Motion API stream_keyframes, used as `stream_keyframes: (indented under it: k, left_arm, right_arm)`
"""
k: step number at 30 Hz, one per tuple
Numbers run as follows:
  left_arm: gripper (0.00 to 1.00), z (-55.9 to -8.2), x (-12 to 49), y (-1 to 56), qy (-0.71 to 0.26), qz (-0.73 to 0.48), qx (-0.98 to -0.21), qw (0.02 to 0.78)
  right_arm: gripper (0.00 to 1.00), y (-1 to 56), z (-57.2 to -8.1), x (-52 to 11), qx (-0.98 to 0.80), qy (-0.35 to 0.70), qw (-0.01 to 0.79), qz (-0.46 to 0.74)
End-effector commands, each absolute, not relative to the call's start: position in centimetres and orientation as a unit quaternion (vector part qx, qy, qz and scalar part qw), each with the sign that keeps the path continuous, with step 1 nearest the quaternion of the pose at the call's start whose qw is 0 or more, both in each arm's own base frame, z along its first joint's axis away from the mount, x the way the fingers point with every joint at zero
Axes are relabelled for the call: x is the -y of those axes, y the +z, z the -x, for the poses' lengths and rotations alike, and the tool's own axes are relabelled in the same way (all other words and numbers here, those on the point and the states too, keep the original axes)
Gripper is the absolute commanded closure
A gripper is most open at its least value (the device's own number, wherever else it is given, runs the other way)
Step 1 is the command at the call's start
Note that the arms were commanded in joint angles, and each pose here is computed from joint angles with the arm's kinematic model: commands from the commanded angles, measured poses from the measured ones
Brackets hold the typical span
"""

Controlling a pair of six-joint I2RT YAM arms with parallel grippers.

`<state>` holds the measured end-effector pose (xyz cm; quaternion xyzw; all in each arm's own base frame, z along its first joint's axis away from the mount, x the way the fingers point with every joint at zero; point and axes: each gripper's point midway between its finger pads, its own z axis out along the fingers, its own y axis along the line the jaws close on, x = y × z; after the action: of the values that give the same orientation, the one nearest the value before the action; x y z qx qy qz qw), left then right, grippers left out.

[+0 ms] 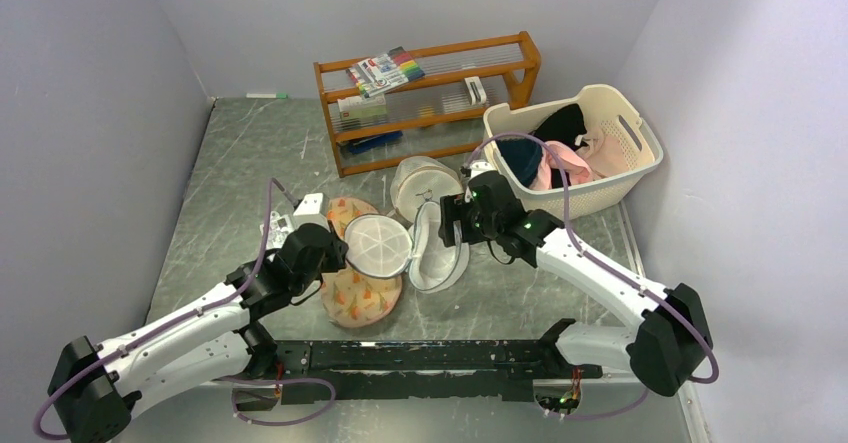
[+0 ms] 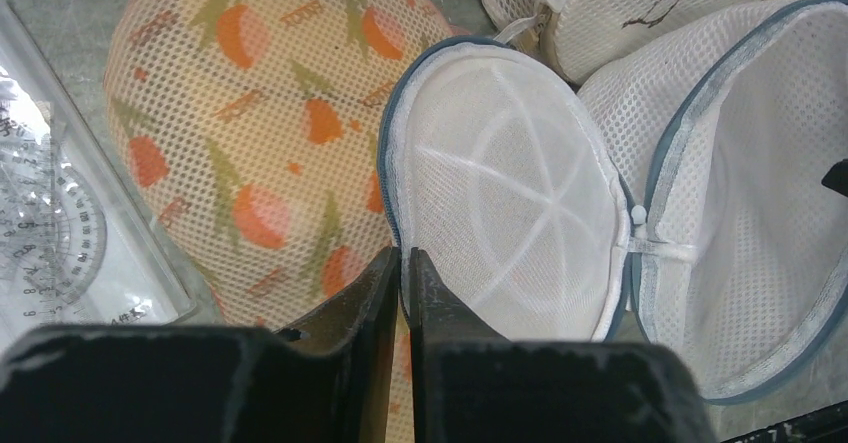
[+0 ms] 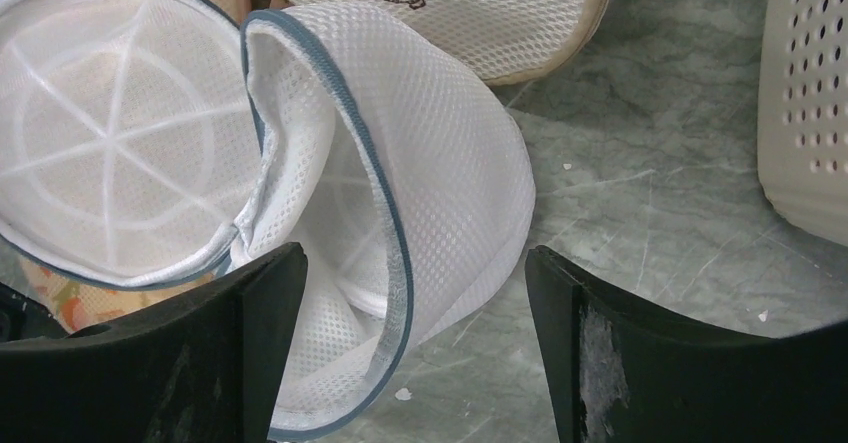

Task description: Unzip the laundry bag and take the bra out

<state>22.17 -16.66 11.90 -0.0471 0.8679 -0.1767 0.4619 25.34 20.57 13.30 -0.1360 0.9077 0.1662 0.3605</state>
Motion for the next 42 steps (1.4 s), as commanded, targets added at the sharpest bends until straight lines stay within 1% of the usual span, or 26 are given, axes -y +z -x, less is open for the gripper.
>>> stream_keyframes:
  k: [1,6,8,11,13,15,18,20,25,33,38,42]
  left_arm:
    - [0.82,-22.5,17.3,13.3,-0.186,0.018,-0.863,0.47]
    - [0.86,-22.4,18.0,13.9,-0.197,-0.007,-0.86,0.472]
    - [0.89,-22.5,18.3,14.7,-0.203,-0.018,-0.855,0.477]
    - [0.93,-22.5,18.8,16.5,-0.214,-0.038,-0.845,0.488]
    - [0.93,-22.5,19.0,17.6,-0.221,-0.051,-0.839,0.495]
    - [0.93,-22.3,19.5,19.1,-0.237,-0.07,-0.825,0.509]
    - [0.93,-21.8,20.5,21.5,-0.27,-0.11,-0.797,0.53]
    - [0.93,-21.4,21.1,23.1,-0.284,-0.155,-0.772,0.548]
    - [0.93,-20.3,22.7,26.3,-0.306,-0.242,-0.723,0.57]
    - [0.93,-20.3,25.3,27.9,-0.306,-0.315,-0.718,0.54]
    - [0.93,-20.8,26.8,28.9,-0.289,-0.327,-0.7,0.565]
    - [0.93,-21.5,27.7,28.6,-0.238,-0.336,-0.711,0.57]
  right_arm:
    - [0.21,12.8,-25.5,-20.7,-0.912,0.164,0.357,0.115]
    - [0.34,11.9,-25.4,-21.1,-0.918,0.17,0.342,0.11]
    - [0.42,11.5,-25.2,-21.2,-0.921,0.17,0.334,0.106]
    - [0.61,11.3,-24.7,-20.8,-0.926,0.163,0.324,0.102]
    - [0.69,11.5,-24.3,-20.4,-0.929,0.16,0.319,0.097]
    - [0.8,11.7,-23.7,-19.9,-0.931,0.156,0.316,0.092]
    - [0.93,12.0,-23.1,-18.9,-0.933,0.148,0.318,0.08]
    - [0.99,12.0,-22.8,-18.5,-0.933,0.147,0.32,0.072]
    - [1.0,12.2,-22.7,-18.5,-0.934,0.151,0.32,0.058]
    - [1.0,13.4,-23.3,-18.0,-0.928,0.137,0.34,0.066]
    - [0.86,13.7,-23.2,-18.4,-0.926,0.149,0.339,0.07]
    - [0.72,16.2,-23.3,-19.4,-0.906,0.193,0.37,0.075]
